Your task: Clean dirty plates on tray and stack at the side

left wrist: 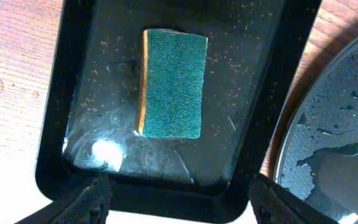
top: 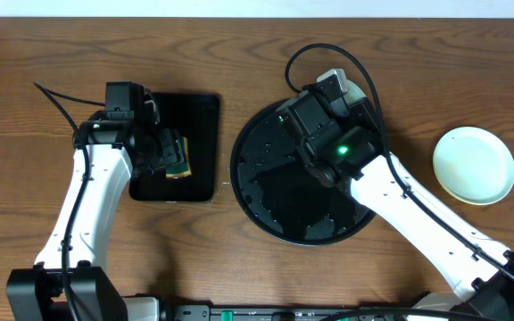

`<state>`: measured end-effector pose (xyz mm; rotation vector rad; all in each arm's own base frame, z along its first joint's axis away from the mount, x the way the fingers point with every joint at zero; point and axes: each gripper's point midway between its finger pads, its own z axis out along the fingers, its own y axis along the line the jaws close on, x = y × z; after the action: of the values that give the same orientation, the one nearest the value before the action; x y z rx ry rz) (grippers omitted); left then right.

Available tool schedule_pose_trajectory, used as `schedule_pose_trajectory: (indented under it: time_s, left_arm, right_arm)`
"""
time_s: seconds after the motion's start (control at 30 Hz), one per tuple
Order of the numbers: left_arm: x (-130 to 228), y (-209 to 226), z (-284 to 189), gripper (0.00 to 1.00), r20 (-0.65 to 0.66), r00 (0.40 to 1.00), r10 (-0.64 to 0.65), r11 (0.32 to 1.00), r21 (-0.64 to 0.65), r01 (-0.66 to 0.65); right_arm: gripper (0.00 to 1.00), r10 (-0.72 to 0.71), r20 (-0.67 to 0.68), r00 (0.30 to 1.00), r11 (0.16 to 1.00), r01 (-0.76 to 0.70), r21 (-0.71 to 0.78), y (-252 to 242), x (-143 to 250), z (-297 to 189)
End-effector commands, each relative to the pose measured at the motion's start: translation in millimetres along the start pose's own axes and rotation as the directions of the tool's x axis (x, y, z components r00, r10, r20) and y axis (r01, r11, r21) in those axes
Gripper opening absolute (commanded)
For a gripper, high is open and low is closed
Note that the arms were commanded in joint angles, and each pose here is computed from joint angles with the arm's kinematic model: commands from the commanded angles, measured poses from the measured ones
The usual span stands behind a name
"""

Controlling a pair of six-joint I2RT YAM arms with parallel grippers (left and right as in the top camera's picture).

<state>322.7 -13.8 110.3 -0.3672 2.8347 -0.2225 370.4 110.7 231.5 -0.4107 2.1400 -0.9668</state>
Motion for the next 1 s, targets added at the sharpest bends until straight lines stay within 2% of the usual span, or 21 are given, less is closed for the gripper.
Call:
schedule_pose_trajectory:
  time_s: [0.0,0.23,0.4,0.6,0.87,0.97]
  left_arm:
    - [1.5,-0.7,0.9,0.73,-0.004,1.000,-0.001,1.000,0.002,0.001]
    - [1.5,-0.7,0.9,0.73,-0.004,1.000,0.000,1.000,0.002,0.000]
    - [1.5,-0.7,0.9,0.73,-0.004,1.000,0.000,1.000,0.002,0.000]
    - [1.4,-0.7,0.9,0.74,-0.004,1.000,-0.001,1.000,0.002,0.001]
    - [1.7,-0.6,0.8,0.74,-0.004,1.000,-0.001,1.000,0.002,0.001]
    - [1.6,-0.7,0.8,0.74,-0.004,1.000,0.000,1.000,0.002,0.000]
  right_arm:
    - [0.01,0.012,0.014,1.000,0.999,-0.012,0.036,-10.2,-1.9,-4.4]
    - [0.01,0.018,0.013,1.000,0.999,-0.018,0.036,-10.3,-1.7,-4.3]
    - [0.01,0.098,0.006,0.995,0.995,-0.098,0.027,-10.8,-0.1,-0.9]
    - [0.01,0.205,-0.053,0.977,0.976,-0.208,-0.067,-3.0,7.7,14.3]
    - [0.01,0.387,-0.216,0.896,0.906,-0.413,-0.093,-24.9,39.9,51.6]
    - [0.01,0.475,-0.276,0.836,0.855,-0.512,-0.081,-44.2,55.5,67.9]
